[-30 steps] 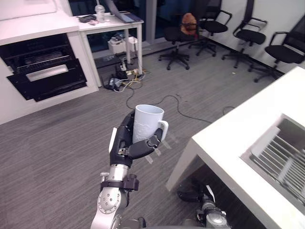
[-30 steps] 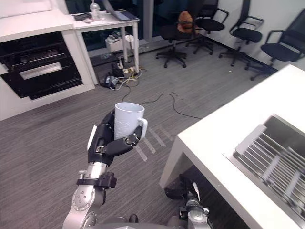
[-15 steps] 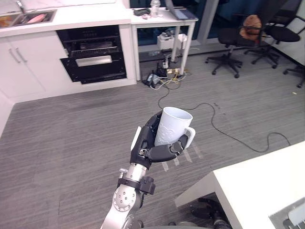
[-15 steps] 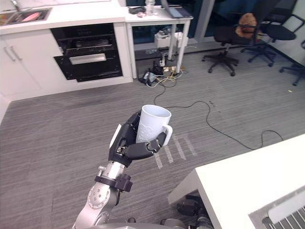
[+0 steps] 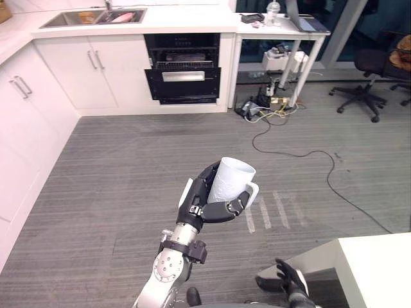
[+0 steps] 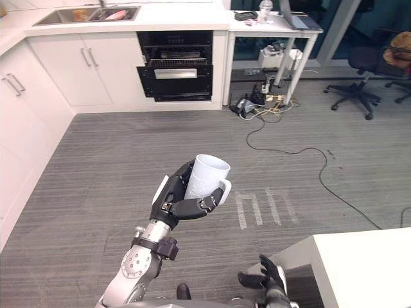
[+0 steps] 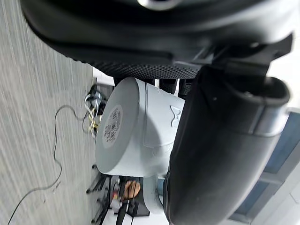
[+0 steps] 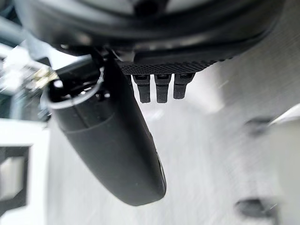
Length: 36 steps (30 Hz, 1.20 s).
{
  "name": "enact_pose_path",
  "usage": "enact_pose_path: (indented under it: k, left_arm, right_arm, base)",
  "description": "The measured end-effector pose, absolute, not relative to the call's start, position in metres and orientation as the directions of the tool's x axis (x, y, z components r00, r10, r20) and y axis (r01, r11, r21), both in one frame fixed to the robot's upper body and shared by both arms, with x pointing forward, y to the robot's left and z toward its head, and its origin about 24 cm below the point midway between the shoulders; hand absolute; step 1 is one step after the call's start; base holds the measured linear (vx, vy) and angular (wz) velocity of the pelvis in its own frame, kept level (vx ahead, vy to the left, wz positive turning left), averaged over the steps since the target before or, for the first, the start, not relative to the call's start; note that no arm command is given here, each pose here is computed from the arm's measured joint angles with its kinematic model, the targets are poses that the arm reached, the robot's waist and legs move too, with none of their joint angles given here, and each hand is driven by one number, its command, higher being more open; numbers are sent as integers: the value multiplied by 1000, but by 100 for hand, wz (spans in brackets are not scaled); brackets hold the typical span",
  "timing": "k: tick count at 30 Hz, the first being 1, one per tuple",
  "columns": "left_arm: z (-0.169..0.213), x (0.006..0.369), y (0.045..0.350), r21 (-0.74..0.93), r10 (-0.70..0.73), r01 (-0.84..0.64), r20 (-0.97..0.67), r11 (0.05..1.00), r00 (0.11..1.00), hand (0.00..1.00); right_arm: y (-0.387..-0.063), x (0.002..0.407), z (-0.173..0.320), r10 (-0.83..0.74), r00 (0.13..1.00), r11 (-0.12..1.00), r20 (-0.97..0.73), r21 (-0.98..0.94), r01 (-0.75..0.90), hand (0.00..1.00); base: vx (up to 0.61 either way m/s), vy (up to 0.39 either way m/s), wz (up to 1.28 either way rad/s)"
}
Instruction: Walk over to the sink, pick up the cup, carry it to the dishwasher, place the cup inside the dishwasher, then close the dishwasher door
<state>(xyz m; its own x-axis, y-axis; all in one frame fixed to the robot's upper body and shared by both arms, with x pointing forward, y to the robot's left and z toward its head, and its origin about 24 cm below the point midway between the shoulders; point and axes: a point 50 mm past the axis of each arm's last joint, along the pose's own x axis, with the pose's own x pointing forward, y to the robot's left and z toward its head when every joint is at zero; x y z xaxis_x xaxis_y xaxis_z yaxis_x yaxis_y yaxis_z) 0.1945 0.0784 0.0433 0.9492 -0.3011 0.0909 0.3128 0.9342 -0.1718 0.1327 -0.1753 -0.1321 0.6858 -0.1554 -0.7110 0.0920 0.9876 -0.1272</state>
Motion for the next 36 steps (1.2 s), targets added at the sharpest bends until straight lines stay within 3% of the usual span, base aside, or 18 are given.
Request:
enact_pose_path:
  k: [4,12,18,28,36]
  left_arm:
    - [44,195,78,-172,-305,317,97,932,948,30]
    - [41,197,85,-173,-261,272,83,947,962,30]
    - [43,198,87,-173,-256,268,90,948,963,30]
    - [43,206,91,-204,-209,225,94,953,973,30]
    - [7,203,91,-250,-194,167,-85,954,977,30]
  right_arm:
    - [-152,150,-128,-67,724,997,-687,-76,20,90]
    - [-161,155,-125,-92,736,992,-670,-124,11,90]
    - [-163,175,-107,-96,808,992,-582,-124,29,90]
    - [-174,143,-121,-156,741,987,-654,-133,91,90]
    - [-182,113,-134,-191,660,982,-726,-139,130,90]
  base:
    - [25,41,42]
    - [83,-86,54]
    - [96,-107,-24]
    - [0,-19,-5]
    - [-17,-107,19]
